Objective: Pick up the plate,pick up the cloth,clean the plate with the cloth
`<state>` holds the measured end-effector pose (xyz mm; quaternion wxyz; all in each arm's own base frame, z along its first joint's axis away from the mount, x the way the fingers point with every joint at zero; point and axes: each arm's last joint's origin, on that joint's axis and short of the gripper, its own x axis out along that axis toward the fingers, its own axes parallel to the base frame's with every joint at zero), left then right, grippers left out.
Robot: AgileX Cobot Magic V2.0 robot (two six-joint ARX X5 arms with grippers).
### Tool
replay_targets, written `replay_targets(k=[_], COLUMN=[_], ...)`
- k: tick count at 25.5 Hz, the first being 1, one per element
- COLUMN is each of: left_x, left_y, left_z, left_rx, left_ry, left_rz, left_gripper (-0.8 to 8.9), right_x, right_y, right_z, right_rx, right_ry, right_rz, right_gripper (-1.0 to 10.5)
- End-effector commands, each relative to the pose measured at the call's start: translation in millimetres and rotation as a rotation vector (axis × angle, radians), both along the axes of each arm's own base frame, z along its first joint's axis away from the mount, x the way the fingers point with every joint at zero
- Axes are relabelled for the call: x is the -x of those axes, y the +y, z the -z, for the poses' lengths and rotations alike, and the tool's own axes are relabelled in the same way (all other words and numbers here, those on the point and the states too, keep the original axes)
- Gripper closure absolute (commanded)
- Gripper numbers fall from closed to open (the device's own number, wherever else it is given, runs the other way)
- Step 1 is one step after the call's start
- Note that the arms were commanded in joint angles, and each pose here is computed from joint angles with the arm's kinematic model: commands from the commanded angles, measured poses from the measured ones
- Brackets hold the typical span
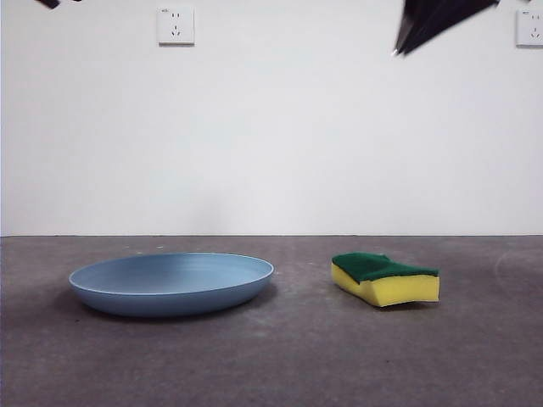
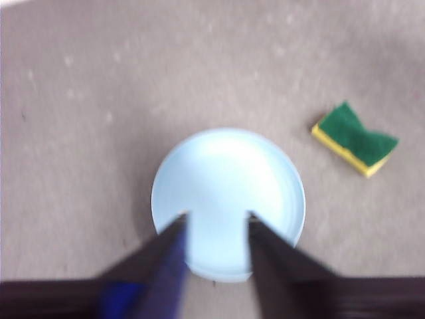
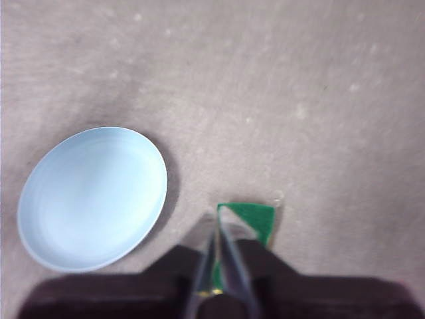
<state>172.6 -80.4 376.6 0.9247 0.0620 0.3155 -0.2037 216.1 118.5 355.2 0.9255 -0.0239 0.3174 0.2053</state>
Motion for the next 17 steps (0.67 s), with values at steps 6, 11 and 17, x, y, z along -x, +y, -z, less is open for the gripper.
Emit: replay_targets(k=[6, 11, 17], left_x=[22.7, 46.2, 67.8], left_y=[4.0, 14.8, 25.9], left_z=[-24.0, 17.7, 72.1], left_rx=[0.088, 0.126, 0.207], left_ry=[-0.245, -0.336, -0.357], left_rz=[0.05, 0.058, 0.029], left_gripper=[8.22, 8.21, 8.21], right_x=[48.9, 84.1, 107.6], right_y=[-16.2, -35.9, -52.1], right_z=[-20.7, 1.8, 39.5], right_rx=[0.001, -0.048, -0.04], right_ry=[-0.182, -0.319, -0.302], right_rz=[-0.097, -0.037, 0.007], right_gripper=[9.6, 9.6, 9.6])
